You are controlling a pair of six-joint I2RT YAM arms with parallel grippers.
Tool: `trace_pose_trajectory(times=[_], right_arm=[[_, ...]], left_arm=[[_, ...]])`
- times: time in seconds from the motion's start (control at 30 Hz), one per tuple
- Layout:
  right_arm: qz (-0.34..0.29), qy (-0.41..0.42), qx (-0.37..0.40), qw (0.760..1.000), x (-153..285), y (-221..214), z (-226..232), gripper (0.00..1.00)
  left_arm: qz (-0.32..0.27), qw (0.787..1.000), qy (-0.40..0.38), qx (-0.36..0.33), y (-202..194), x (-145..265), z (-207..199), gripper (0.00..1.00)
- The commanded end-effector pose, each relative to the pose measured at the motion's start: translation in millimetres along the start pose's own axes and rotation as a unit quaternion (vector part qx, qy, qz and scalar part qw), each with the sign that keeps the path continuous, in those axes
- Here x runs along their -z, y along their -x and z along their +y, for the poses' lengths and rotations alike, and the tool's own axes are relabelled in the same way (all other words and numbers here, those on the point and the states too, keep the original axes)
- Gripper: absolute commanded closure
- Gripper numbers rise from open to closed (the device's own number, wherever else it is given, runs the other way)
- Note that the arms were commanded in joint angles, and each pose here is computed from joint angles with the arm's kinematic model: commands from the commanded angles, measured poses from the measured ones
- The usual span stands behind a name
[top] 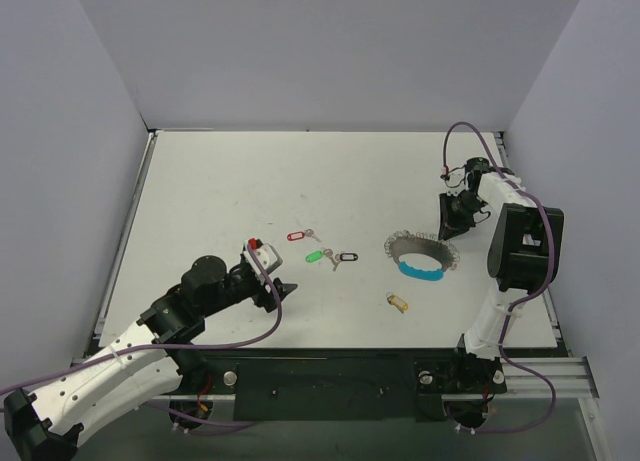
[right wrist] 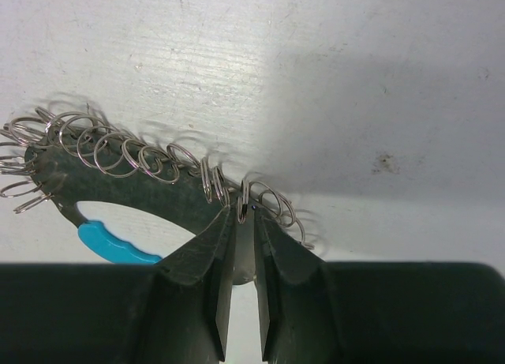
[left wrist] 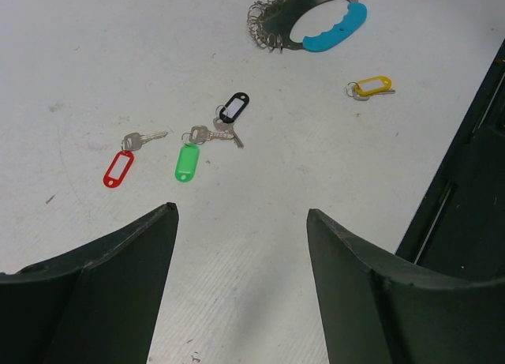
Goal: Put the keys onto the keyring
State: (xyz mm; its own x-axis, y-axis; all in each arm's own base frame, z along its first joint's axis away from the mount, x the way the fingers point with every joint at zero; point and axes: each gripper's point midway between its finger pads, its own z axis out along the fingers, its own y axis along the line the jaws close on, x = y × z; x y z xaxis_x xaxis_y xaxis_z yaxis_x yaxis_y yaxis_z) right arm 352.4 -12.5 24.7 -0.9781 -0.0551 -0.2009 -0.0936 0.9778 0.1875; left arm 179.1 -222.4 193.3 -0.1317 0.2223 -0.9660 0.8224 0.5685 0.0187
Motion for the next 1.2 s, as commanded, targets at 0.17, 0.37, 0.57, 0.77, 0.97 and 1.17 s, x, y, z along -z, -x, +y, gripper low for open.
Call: trace_pose_trajectory(times=[0.17,0.37,0.57,0.77,0.97,1.17], right_arm=[[0.019,0.003,-0.013,1.000,-3.0,-7.9,-3.4,0.88],[0.022,0.007,-0.015,1.000,-5.7,-9.1,-2.3,0.89],[0.024,0.011,-0.016,1.000,-6.7,-8.8,-1.2,0.91],[0.025,0.011,-0.018,0.999,-7.8,-9.0,-1.5,0.92],[0.018,0.008,-0.016,1.000,-4.4,-6.0,-1.6,1.00],[-0.010,-0.005,-0.008,1.000,11.5,2.6,-5.3,1.00]], left_arm=[[-0.030,1.000,-0.006,-0.007,25.7,3.1,-0.7,0.23],[-0.031,0.999,-0.006,-0.008,26.1,3.0,-0.8,0.23],[-0.031,0.999,-0.007,-0.008,26.1,3.0,-0.9,0.23],[-0.031,0.999,-0.007,-0.008,26.1,2.7,-0.6,0.23],[-0.029,1.000,-0.007,-0.008,25.3,2.5,-0.4,0.23],[-0.030,0.999,-0.007,-0.007,25.7,2.8,-0.8,0.23]])
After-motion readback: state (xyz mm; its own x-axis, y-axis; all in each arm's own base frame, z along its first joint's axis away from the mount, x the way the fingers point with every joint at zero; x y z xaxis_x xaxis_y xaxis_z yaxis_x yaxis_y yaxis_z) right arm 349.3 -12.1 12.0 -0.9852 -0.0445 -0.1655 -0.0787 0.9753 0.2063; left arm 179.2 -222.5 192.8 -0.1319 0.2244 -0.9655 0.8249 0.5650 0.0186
